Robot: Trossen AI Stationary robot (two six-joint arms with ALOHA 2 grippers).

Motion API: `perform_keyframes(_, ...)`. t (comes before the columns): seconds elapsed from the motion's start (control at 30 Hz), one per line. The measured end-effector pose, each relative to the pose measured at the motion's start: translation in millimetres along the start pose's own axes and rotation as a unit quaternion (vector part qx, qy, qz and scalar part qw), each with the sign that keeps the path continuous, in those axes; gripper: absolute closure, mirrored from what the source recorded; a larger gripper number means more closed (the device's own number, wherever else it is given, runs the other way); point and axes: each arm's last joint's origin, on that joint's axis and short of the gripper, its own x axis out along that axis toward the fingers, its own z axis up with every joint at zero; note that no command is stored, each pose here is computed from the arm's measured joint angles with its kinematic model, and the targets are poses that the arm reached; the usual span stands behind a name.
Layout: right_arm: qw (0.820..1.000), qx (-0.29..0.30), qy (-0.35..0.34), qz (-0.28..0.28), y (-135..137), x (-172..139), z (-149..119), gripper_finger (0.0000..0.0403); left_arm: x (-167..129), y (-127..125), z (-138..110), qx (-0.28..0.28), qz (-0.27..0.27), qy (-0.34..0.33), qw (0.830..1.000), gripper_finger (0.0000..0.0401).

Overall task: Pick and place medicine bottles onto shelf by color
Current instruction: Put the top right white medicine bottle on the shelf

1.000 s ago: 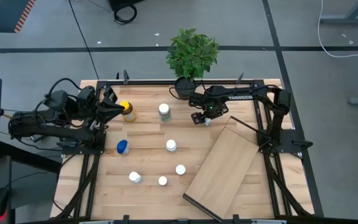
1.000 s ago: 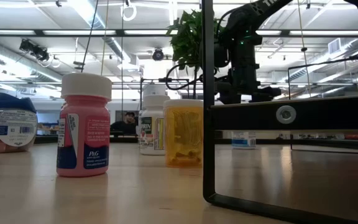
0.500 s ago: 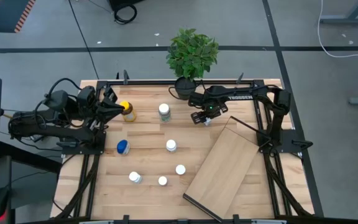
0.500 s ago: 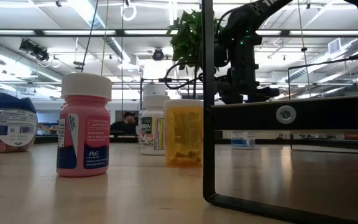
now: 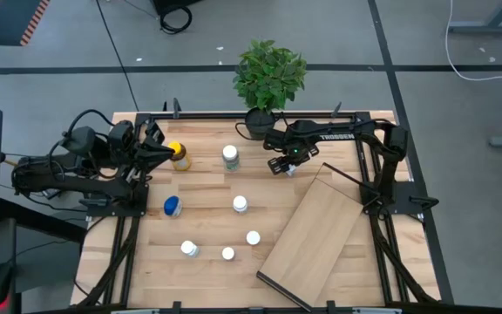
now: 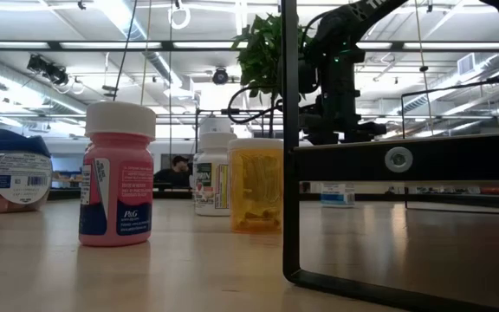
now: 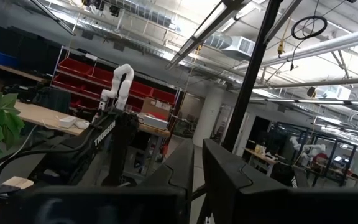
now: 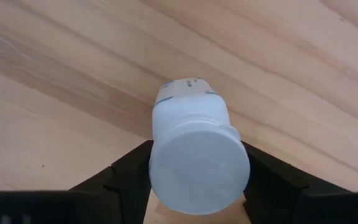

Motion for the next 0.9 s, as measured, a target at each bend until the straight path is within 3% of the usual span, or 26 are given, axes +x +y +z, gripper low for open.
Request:
perform_keyframes(0.2,1.000,-0.002,-0.003,0.004,1,0,1,0.0179,0,0,0,0.000,0.000,0.000,1.000,0.0365)
perform_keyframes(0.5,1.000,-0.007,-0.007,0.007,2,0,1,0.0220,0,0,0,0.000,0.000,0.000,1.000,0.0367)
perform_keyframes(0.9,0.999,-0.042,0.009,0.030,12,-10,-4,0.0215,0,0,0,0.000,0.001,0.000,1.000,0.0370)
